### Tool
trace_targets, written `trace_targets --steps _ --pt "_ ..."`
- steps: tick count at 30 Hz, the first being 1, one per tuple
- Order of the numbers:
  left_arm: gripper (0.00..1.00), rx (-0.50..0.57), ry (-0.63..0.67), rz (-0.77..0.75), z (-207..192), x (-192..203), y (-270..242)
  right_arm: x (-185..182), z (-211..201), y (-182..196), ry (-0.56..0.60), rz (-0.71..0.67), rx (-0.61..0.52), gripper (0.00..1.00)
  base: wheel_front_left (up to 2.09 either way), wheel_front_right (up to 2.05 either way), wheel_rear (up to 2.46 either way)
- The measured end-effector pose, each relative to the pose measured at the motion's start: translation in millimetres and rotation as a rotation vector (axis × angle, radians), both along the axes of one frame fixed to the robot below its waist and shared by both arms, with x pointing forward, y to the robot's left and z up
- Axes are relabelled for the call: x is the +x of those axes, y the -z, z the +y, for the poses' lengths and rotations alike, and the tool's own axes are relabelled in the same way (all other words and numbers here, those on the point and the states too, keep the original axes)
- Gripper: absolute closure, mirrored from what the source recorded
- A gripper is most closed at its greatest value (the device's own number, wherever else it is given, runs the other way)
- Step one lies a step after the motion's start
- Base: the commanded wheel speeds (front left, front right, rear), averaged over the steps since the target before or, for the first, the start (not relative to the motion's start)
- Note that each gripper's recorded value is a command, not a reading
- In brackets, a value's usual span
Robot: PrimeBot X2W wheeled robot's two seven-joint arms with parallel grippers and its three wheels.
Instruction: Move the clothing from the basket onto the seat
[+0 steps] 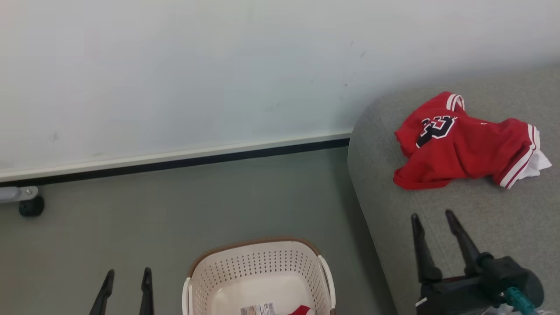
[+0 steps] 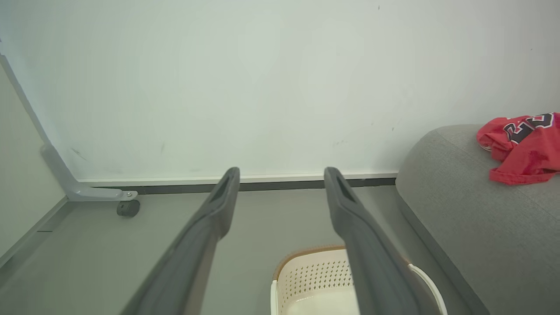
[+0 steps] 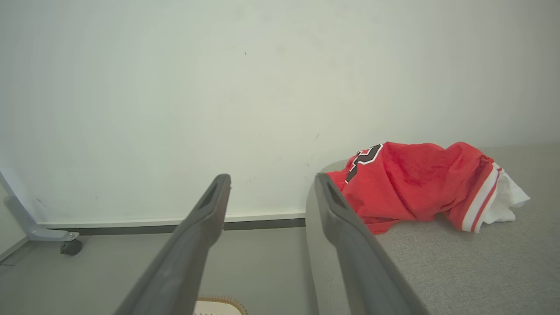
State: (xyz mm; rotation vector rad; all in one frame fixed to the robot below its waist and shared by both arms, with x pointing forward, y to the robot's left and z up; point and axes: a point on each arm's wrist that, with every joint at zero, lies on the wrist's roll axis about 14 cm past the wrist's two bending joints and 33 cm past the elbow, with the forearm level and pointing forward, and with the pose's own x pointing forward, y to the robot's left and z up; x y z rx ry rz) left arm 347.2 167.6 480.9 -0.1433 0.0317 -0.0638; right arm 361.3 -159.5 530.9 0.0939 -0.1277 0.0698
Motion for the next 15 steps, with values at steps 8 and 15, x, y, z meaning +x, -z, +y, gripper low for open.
trace_targets --steps 8,15 --pt "0.00 0.038 0.112 0.046 -23.4 29.6 15.7 16.6 -25.7 7.9 0.068 0.020 -0.022 0.00 0.00 0.00 0.00" --pt "0.00 0.081 0.264 0.180 -59.7 40.3 59.0 32.2 -41.1 13.8 0.106 0.028 -0.077 0.00 0.00 0.00 0.00"
